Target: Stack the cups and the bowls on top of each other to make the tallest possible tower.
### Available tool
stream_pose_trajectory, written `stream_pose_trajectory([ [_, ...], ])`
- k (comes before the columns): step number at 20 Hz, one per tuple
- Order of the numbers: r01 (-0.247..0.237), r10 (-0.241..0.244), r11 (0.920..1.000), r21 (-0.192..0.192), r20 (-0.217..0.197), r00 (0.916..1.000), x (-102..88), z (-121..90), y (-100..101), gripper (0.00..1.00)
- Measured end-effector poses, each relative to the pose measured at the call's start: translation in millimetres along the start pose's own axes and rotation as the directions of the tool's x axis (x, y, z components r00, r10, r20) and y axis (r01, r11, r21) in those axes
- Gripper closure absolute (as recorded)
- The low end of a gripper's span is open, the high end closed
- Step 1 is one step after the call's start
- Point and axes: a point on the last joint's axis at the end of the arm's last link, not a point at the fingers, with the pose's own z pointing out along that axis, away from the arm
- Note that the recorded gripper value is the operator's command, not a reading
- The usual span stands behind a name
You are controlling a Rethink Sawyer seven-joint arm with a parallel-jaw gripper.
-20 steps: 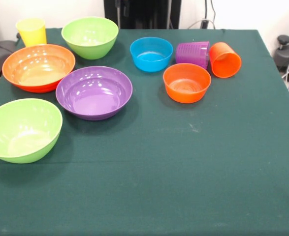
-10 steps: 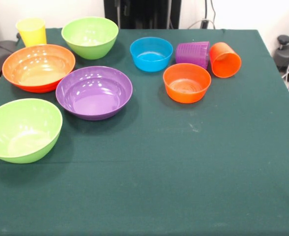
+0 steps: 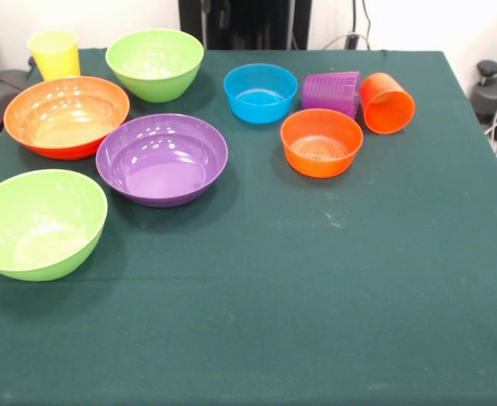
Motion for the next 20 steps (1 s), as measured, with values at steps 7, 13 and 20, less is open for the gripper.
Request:
stream_pose_trajectory([
  [7,0.024,-0.024,0.9997,-0.001,-0.004,0.9997,-3.0,-0.7,-4.2,0.0],
  [13,0.042,-0.042,0.9991,-0.001,-0.007,0.9991,-5.1,-1.1,-7.1,0.0],
  [20,0.044,-0.044,0.999,-0.001,-0.008,0.999,-5.4,-1.2,-7.6,0.0],
])
